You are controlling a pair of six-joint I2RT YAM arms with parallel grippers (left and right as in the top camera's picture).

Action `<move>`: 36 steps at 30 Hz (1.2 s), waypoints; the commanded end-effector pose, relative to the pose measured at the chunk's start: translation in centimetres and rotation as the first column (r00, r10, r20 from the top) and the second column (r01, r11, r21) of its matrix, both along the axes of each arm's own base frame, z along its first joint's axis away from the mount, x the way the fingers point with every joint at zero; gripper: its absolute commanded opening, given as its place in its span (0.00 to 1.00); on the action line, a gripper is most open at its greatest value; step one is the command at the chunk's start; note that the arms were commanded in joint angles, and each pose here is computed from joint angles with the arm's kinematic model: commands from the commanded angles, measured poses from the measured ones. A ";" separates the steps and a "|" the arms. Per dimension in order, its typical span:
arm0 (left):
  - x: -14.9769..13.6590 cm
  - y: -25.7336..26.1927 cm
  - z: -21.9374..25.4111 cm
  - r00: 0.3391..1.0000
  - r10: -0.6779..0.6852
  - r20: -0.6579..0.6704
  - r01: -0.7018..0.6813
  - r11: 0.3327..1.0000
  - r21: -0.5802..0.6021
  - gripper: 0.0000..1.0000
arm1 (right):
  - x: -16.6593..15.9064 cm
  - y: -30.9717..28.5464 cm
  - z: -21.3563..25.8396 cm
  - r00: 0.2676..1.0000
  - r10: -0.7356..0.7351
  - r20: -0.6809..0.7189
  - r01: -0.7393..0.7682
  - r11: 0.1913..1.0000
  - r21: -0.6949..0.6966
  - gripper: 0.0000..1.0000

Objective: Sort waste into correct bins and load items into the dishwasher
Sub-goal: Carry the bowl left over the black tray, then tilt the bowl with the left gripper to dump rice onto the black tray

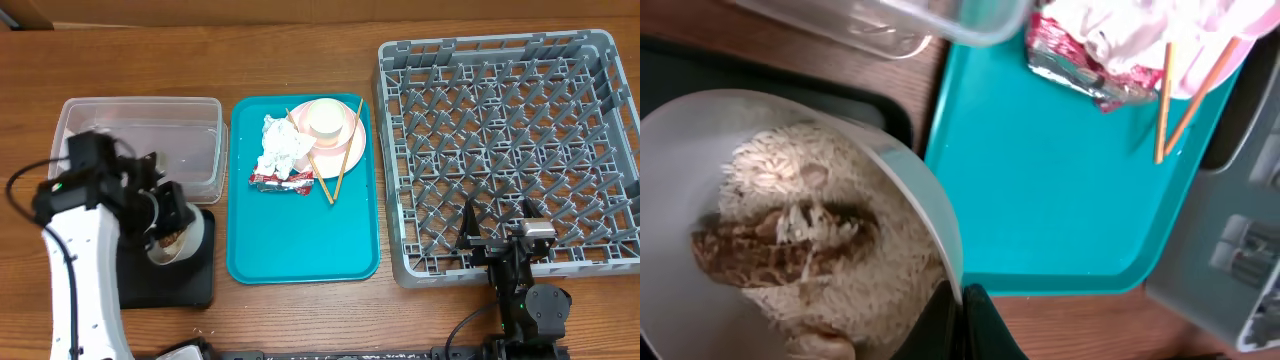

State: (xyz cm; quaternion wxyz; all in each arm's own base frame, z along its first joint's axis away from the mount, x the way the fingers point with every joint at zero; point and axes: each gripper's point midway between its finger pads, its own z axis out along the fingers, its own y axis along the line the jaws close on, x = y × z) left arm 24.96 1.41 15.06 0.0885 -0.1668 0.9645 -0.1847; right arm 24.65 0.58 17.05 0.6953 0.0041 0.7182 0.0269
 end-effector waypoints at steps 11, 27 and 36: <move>-0.8 3.0 1.7 0.933 0.213 0.290 -0.088 0.917 -0.390 0.04 | 0.0 0.0 -0.1 1.000 0.000 0.008 0.000 1.000 -0.001 1.00; -2.2 7.3 2.4 0.761 0.474 0.442 -0.189 0.815 -0.548 0.04 | 0.0 0.0 -0.1 1.000 0.000 0.008 0.000 1.000 -0.001 1.00; -2.9 9.1 2.9 0.705 0.551 0.448 -0.248 0.782 -0.572 0.04 | 0.0 0.0 -0.1 1.000 0.000 0.008 0.000 1.000 -0.001 1.00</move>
